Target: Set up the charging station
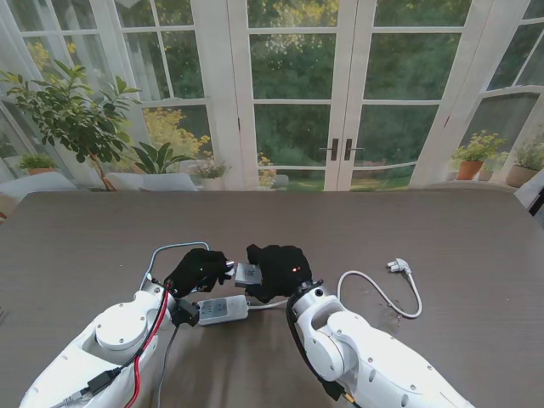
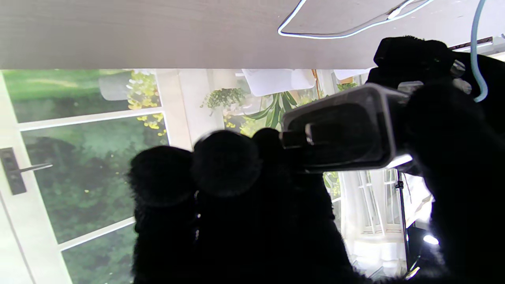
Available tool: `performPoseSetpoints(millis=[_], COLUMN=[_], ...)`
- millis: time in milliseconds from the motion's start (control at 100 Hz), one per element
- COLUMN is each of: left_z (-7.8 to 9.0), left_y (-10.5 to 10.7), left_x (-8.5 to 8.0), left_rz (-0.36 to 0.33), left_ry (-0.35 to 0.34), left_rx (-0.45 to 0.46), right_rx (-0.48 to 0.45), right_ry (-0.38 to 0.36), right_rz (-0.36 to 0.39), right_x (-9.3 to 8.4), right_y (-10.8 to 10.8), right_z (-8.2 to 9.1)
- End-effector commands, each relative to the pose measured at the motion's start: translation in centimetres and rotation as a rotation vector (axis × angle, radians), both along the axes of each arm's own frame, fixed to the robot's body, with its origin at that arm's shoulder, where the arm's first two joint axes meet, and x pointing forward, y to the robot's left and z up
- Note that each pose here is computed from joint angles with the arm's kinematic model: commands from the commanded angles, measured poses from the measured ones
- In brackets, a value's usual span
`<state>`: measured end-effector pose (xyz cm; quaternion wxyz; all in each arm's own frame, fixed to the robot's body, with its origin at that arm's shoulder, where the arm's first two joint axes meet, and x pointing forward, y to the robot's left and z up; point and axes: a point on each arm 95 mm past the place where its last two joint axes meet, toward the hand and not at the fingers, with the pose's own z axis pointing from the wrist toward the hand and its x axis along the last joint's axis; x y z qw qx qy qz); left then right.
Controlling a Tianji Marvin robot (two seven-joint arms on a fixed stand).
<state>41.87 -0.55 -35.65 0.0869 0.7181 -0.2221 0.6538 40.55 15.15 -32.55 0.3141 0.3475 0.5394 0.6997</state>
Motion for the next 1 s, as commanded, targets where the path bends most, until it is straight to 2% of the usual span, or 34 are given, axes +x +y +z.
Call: performPoseSetpoints(millis=[0, 230, 400, 600, 990], left_z=[0.1, 0.0, -0.1, -0.1, -0.6], left_y=[-1.6, -1.8, -2.0, -2.2, -3.0], left_x=[-0.3, -0.3, -0.4, -0.5, -0.4], left_rz=[-0.036, -0.013, -0.016, 0.024, 0.051], left_ry=[-0.001, -0.016, -0.061, -0.116, -0.109], left_rx=[-0.027, -0.029, -0.012, 0.023, 0.030], right_rx=[0.025, 0.044, 0.068, 0.092, 0.114], right_ry=[0.015, 0.044, 0.069, 0.088, 0.101], right_rz=[0.030, 0.000, -0.024, -0.050, -0.069], right_x=[-0.9, -0.9, -0.9, -0.7, -0.7], right_y=[1.7, 1.9, 2.0, 2.0, 2.4], right_z=[0.4, 0.5, 0.6, 0.5, 0.6])
